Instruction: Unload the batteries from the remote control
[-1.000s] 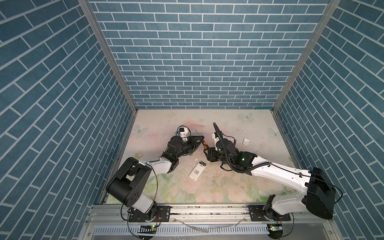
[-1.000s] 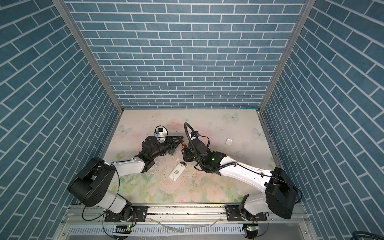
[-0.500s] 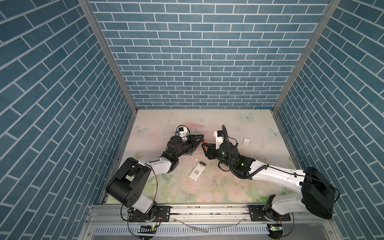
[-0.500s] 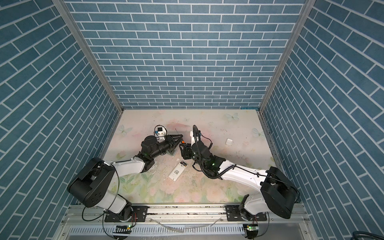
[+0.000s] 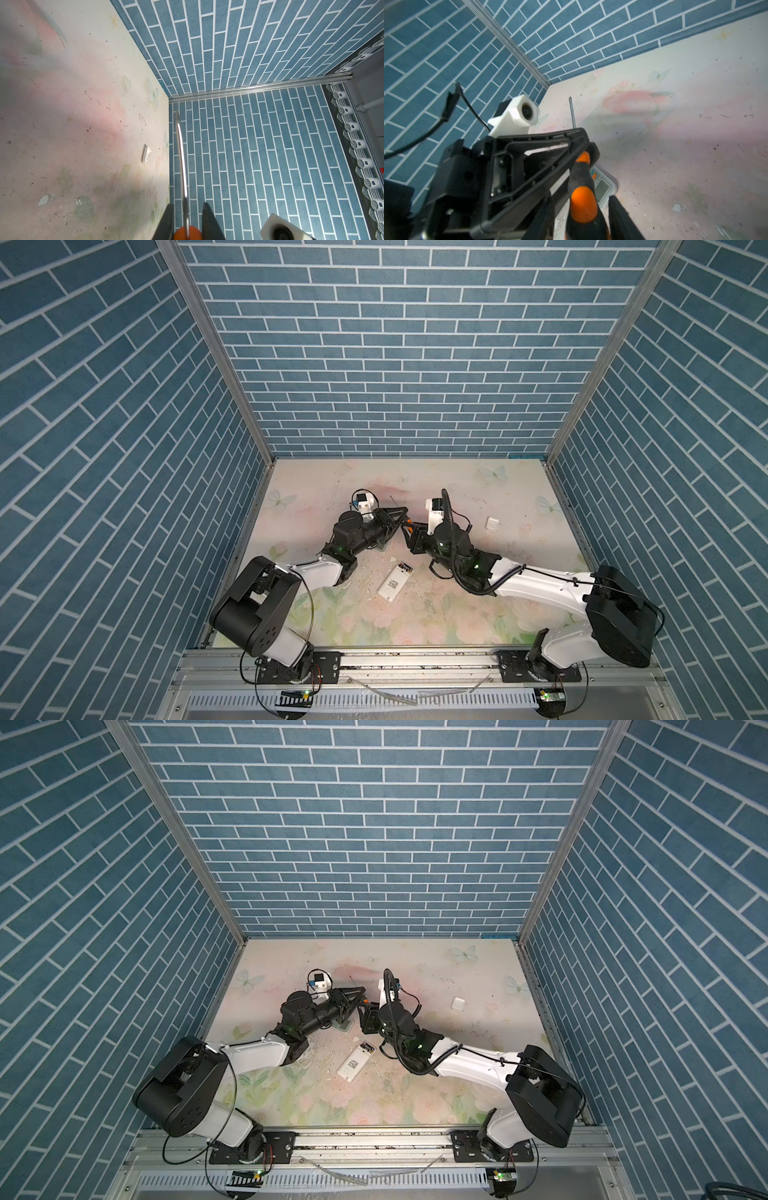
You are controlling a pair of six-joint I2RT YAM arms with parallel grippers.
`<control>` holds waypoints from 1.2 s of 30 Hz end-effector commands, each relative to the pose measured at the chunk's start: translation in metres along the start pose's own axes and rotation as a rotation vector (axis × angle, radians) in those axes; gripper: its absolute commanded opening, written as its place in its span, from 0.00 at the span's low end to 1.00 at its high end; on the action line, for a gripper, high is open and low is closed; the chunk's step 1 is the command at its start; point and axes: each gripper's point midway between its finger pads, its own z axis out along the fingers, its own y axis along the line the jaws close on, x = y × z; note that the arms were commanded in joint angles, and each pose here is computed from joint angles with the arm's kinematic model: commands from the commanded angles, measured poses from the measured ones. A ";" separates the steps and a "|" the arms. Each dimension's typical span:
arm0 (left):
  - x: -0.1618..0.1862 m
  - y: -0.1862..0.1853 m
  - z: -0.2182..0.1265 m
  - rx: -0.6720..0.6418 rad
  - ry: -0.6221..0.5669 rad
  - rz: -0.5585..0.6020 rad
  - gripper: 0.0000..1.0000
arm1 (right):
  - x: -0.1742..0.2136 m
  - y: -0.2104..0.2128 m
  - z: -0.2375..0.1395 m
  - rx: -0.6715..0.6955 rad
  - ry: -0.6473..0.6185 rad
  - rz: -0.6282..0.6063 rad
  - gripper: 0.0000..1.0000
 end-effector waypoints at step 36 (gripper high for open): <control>0.001 -0.012 -0.010 0.045 -0.006 0.025 0.00 | 0.007 -0.021 0.016 0.014 -0.114 0.177 0.00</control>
